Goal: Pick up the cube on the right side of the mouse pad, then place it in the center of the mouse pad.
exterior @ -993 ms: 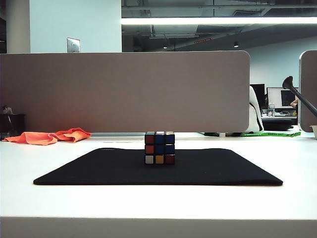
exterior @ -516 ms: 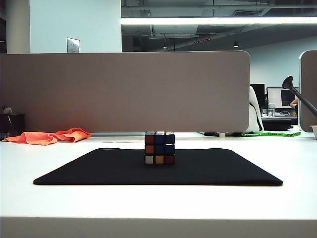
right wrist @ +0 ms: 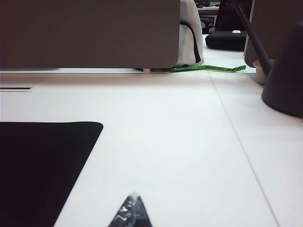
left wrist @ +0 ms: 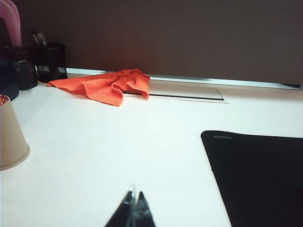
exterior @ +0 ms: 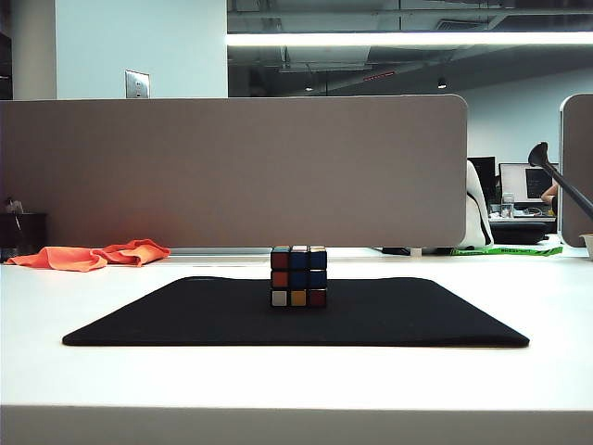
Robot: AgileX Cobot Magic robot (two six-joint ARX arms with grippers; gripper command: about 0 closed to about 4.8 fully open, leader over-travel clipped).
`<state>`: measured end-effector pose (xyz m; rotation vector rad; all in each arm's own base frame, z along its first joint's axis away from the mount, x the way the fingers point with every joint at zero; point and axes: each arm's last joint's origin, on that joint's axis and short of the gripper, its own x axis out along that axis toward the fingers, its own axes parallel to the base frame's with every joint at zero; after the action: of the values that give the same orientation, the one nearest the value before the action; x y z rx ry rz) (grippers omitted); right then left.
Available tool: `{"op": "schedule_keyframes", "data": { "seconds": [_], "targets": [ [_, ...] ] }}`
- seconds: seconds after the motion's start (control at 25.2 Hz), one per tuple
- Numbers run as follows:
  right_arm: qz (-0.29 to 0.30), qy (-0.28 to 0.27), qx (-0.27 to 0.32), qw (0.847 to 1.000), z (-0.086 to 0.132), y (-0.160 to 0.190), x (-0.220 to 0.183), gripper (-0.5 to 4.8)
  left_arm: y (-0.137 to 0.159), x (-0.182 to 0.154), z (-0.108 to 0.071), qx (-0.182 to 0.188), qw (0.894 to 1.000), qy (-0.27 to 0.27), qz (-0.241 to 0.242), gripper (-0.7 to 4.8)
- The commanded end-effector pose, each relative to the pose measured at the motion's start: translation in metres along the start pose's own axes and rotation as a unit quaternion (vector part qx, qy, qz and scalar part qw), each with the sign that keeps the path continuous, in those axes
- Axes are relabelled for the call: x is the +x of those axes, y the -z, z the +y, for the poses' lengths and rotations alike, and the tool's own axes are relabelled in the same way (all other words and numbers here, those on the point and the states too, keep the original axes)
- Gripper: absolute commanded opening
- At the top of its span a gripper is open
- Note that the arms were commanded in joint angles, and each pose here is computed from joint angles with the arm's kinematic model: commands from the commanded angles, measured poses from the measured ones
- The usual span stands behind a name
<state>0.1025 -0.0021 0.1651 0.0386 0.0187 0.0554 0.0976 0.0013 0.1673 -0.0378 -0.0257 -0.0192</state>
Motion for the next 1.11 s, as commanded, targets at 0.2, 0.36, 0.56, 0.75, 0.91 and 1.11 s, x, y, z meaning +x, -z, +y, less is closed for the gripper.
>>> {"op": "schedule_keyframes", "data": {
  "seconds": [0.2, 0.36, 0.56, 0.75, 0.91, 1.11],
  "targets": [
    [-0.004, -0.001, 0.008, 1.000, 0.0001, -0.0005, 0.0000, -0.05, -0.0020, -0.0001, -0.0002, -0.001, 1.000, 0.002, -0.007, -0.05],
    [-0.004, -0.001, 0.008, 1.000, 0.0001, -0.0004, 0.0000, -0.05, -0.0020, -0.0001, -0.0002, -0.001, 1.000, 0.002, -0.007, -0.05],
    [-0.004, -0.001, 0.008, 1.000, 0.0000, -0.0004, 0.0000, -0.05, -0.0020, -0.0001, -0.0002, -0.001, 1.000, 0.002, -0.007, -0.05],
    [-0.004, -0.001, 0.008, 1.000, 0.0000, -0.0004, 0.0000, -0.05, -0.0020, -0.0001, -0.0002, -0.001, 1.000, 0.002, -0.007, -0.05],
    [-0.004, -0.001, 0.008, 1.000, 0.0000, -0.0004, 0.0000, -0.05, -0.0021, -0.0001, -0.0002, 0.003, 1.000, 0.002, -0.008, -0.05],
    [-0.004, -0.001, 0.008, 1.000, 0.0000, -0.0004, 0.0000, -0.05, -0.0022, -0.0001, -0.0001, 0.011, 1.000, 0.000, -0.008, -0.05]
  ]
}}
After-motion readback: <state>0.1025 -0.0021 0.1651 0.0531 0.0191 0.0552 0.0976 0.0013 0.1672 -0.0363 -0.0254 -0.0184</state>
